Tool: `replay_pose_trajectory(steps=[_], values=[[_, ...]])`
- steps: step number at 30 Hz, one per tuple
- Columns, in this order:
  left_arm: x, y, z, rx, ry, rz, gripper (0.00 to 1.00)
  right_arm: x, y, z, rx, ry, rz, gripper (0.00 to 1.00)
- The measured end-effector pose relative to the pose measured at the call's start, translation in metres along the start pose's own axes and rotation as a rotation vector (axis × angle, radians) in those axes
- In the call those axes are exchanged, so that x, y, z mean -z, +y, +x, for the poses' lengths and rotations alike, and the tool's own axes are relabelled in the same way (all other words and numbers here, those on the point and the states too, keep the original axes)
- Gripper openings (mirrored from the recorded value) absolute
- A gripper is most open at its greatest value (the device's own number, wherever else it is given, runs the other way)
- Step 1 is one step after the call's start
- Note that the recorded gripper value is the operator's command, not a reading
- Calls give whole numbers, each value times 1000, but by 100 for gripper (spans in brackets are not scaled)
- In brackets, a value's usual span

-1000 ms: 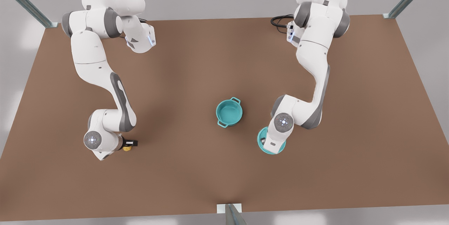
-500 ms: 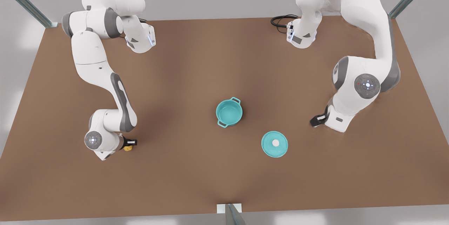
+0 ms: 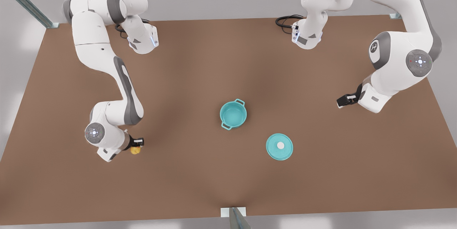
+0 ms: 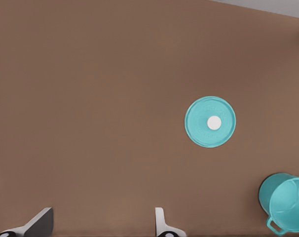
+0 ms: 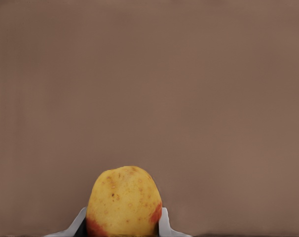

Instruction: Open the pot lid and put the potato into the pot

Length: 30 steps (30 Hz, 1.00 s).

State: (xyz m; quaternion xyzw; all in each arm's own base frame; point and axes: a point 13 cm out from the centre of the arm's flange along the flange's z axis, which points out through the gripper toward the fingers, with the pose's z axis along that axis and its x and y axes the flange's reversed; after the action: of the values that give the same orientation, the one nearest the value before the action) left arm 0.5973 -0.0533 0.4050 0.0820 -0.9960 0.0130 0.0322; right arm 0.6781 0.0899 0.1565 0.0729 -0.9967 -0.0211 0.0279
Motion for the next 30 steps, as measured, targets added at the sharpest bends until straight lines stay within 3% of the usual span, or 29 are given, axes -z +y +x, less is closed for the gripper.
replay_pose_trajectory(steps=[6,16,21,30], values=[[-1,8,2,-48,11,-22,100,64,177,0,265,-68,5,44],[-1,7,8,-107,28,-27,100,73,413,40,553,-121,-102,44],[0,0,16,-137,43,-30,100,26,465,72,605,-73,-115,42],[0,-5,13,-161,47,-31,100,-45,459,96,573,26,-91,41]])
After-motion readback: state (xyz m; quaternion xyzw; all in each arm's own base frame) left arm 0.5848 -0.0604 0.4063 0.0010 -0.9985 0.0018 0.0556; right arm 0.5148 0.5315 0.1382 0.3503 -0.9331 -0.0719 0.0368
